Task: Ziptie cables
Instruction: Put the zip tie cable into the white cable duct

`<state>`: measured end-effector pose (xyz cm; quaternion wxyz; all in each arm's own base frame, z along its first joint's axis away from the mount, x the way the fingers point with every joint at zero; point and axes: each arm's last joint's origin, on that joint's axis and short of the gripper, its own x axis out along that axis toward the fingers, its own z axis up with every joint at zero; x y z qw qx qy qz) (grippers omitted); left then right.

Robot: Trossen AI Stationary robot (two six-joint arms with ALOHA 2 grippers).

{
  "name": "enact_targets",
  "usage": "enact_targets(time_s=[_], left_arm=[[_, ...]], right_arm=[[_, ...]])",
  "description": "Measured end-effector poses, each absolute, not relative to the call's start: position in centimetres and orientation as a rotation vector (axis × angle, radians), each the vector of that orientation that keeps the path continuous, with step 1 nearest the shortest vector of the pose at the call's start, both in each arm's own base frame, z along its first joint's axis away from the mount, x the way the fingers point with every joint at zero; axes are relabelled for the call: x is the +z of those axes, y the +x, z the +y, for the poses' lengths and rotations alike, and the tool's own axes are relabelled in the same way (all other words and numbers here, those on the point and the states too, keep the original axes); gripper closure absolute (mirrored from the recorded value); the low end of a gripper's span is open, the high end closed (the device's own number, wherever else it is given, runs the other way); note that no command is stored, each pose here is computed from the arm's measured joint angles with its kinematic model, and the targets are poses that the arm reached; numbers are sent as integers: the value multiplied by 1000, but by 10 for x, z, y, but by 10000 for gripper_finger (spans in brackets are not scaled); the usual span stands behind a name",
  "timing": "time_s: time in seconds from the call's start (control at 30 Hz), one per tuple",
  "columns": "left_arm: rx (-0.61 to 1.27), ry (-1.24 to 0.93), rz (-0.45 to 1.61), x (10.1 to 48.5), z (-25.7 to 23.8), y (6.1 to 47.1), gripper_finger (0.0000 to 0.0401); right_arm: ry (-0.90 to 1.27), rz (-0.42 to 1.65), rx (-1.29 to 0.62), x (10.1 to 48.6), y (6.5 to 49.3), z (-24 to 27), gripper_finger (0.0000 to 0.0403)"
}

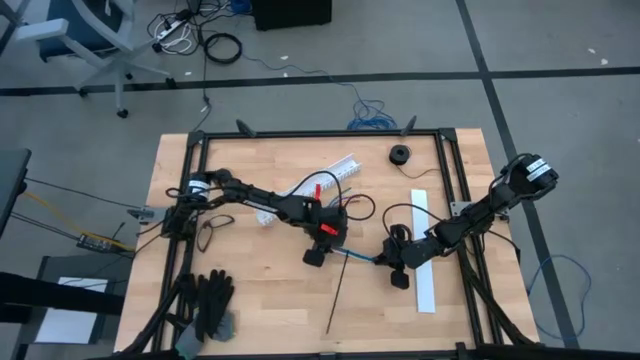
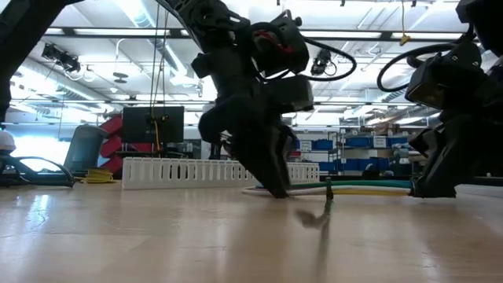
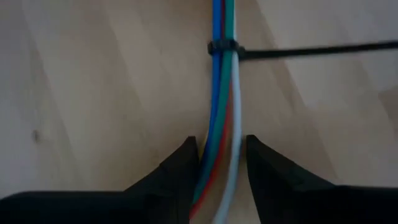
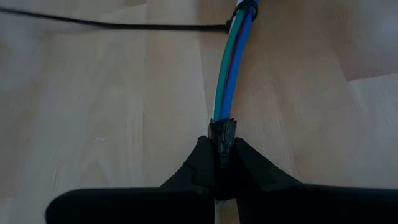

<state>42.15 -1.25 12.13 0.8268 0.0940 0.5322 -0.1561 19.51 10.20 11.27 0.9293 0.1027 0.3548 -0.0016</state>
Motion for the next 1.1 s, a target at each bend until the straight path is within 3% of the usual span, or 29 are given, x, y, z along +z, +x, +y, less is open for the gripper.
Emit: enact_targets(time_s=[1.1], left_arm=[[-240,42,1324,120,-10,406,289]], right_arm=[[302,853,77,107,164,136,385]])
